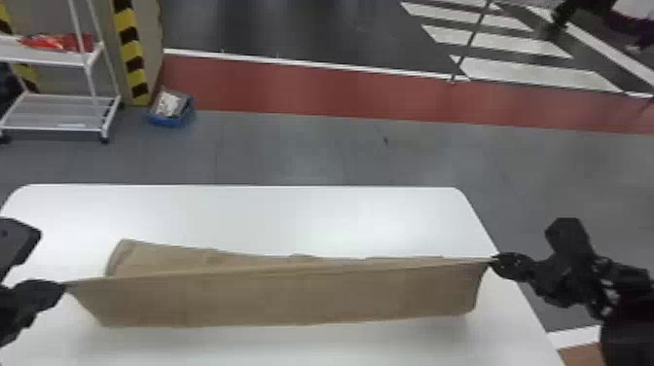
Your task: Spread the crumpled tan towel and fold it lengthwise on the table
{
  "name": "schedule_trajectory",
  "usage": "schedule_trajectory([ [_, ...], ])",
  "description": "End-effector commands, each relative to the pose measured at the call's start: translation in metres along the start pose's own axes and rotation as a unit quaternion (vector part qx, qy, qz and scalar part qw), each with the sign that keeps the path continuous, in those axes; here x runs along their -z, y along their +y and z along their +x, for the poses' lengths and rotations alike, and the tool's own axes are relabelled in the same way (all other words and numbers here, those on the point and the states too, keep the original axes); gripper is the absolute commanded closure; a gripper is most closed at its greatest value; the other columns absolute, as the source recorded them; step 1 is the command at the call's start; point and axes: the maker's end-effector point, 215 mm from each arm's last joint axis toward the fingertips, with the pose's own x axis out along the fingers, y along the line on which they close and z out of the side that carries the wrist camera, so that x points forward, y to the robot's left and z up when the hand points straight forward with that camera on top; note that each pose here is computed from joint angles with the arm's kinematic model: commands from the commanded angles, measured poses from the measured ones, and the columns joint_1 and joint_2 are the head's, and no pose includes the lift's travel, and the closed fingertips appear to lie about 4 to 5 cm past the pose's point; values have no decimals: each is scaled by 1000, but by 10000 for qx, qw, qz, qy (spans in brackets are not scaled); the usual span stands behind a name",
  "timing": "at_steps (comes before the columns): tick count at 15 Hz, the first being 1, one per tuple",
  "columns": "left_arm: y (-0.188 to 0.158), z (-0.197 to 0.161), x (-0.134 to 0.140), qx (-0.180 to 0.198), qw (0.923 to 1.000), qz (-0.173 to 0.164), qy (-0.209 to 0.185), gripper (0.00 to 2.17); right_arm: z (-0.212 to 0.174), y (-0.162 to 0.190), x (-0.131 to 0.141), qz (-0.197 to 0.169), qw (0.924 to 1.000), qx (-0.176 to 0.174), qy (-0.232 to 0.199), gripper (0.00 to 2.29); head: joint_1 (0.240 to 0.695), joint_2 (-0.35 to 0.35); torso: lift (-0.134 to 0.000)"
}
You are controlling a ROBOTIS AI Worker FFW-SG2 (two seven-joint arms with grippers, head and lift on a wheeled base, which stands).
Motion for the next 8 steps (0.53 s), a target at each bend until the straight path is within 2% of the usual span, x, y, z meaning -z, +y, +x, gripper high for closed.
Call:
schedule_trajectory([
  [1,5,11,-16,-31,10000,4,82,1841,11,-6,-2,8,9999,-32,94,1831,695,-237,0],
  [4,5,23,-28,-64,9995,166,278,1838,21,-5,0,-32,9998,-87,190,1831,695,-234,0],
  [8,-4,32,-48,-8,9990,339,286,1838,24,-7,-1,-5,9998,-92,200,1831,695,-235,0],
])
